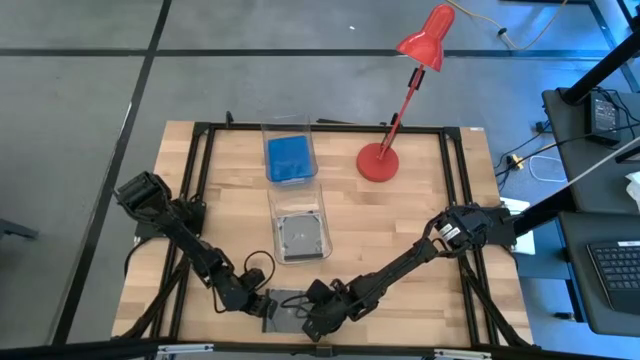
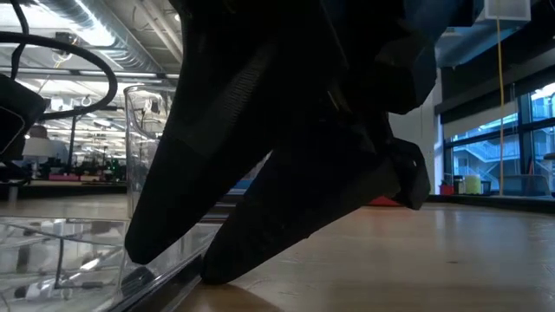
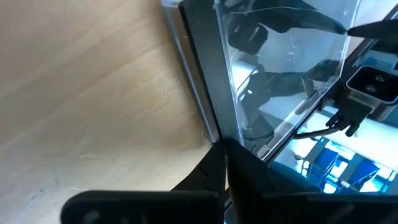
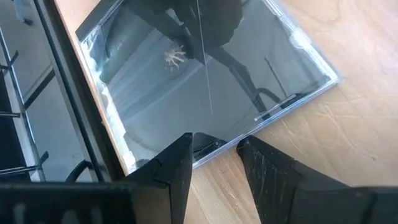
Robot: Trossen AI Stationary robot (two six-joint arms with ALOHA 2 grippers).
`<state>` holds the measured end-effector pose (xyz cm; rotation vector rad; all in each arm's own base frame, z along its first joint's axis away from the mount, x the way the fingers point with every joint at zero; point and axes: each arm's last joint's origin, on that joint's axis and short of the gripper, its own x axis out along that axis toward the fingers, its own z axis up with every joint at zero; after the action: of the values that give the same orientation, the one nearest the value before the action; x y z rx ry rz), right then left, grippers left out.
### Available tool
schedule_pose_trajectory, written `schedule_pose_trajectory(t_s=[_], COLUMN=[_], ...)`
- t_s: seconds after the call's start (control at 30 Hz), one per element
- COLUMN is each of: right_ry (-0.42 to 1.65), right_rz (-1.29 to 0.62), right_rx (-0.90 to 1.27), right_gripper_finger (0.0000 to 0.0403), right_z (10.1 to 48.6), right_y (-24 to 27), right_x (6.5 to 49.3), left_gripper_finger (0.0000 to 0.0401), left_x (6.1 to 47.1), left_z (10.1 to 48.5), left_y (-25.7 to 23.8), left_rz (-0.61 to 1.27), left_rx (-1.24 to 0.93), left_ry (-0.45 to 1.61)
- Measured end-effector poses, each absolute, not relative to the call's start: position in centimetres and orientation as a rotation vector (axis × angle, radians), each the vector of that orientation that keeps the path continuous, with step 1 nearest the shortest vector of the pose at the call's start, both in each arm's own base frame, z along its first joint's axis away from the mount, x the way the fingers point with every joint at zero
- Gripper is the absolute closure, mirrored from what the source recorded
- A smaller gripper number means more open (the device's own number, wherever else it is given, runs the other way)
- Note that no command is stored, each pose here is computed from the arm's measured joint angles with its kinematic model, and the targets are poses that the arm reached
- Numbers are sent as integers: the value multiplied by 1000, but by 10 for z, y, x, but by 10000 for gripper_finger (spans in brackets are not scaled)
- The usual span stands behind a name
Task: Pick & place jewel cases by type
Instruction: Put the black cd case into the bottom transparent bin
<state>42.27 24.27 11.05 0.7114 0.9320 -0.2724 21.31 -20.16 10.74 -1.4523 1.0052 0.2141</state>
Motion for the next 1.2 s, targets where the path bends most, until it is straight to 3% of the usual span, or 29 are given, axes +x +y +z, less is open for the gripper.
schedule_pose_trajectory(t_s=[0.43,0.7,1.2], right_ry=[943,935,923], right_rz=[-252,-263,-280], right_rx=[651,636,647], right_gripper_finger=[259,258,259], right_z=[110,110,109], right_y=[242,241,240], right_x=[422,422,423], left_gripper_finger=[399,400,399], left_x=[212,216,225], left_z=[133,159,173], left_y=[-202,-203,-200], left_rz=[105,-63,-134], left_rx=[-1484,-1461,-1012], left_ry=[979,826,431])
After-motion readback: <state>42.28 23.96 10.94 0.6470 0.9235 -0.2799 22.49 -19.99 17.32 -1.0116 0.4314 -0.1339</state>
